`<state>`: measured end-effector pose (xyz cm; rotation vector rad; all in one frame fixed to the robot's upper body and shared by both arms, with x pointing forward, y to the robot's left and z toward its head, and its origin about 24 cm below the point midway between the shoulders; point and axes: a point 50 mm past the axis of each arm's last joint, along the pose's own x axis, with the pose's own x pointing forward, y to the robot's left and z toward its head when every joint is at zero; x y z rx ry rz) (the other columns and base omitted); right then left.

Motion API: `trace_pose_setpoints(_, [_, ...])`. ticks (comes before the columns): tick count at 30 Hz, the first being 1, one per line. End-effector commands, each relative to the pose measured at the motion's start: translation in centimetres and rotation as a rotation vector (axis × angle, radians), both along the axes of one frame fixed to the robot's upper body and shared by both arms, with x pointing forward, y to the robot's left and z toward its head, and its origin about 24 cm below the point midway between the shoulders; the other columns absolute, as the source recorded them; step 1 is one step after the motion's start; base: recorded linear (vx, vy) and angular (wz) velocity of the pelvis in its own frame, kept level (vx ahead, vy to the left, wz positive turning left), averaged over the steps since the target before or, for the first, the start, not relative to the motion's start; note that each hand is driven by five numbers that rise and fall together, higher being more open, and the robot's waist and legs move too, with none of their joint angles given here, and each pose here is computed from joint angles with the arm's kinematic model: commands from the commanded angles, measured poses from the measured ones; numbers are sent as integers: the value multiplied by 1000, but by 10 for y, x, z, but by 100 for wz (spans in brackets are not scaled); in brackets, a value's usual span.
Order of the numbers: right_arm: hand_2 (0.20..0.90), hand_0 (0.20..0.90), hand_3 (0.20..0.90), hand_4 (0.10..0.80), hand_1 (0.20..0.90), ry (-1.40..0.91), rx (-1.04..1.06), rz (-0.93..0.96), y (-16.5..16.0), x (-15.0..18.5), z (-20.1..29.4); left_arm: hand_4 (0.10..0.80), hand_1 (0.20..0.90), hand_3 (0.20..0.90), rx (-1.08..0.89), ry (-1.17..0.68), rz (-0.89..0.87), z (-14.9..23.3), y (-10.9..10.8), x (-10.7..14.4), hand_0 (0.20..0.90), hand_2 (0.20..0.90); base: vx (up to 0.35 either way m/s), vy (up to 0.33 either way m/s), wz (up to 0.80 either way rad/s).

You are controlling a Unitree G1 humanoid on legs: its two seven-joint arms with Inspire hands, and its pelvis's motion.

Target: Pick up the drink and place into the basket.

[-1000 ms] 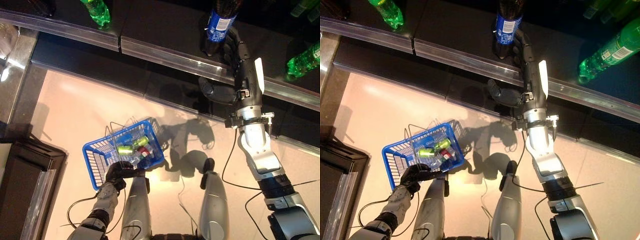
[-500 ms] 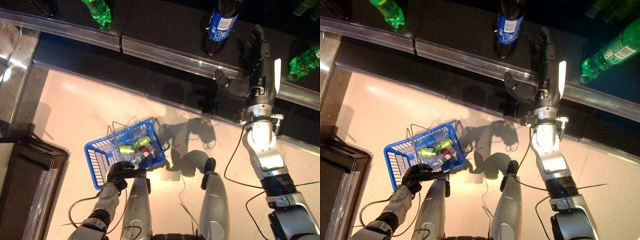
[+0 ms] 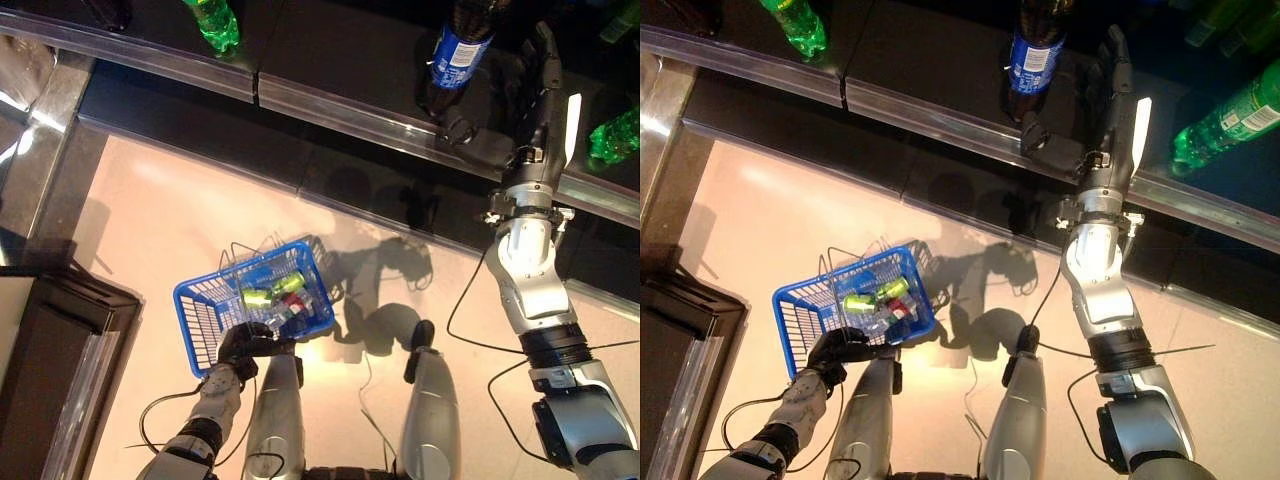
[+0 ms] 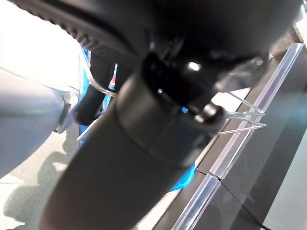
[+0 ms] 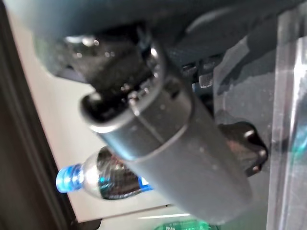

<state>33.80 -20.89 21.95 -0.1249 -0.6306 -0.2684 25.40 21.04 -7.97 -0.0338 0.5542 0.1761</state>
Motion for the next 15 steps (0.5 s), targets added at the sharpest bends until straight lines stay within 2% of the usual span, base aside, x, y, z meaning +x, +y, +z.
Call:
trace_pose_setpoints(1, [900,900,900,800,900,-292,18,-18,-16,-17,77,100,300,200,55,-59,53,8,30,-12,300,300,0,0,0])
trace_pose_setpoints(15, [900,900,900,800,900,-207,46,88,-15,2,94,100,300,200,61,-52,25,9,30,-11,300,300,5,0,2])
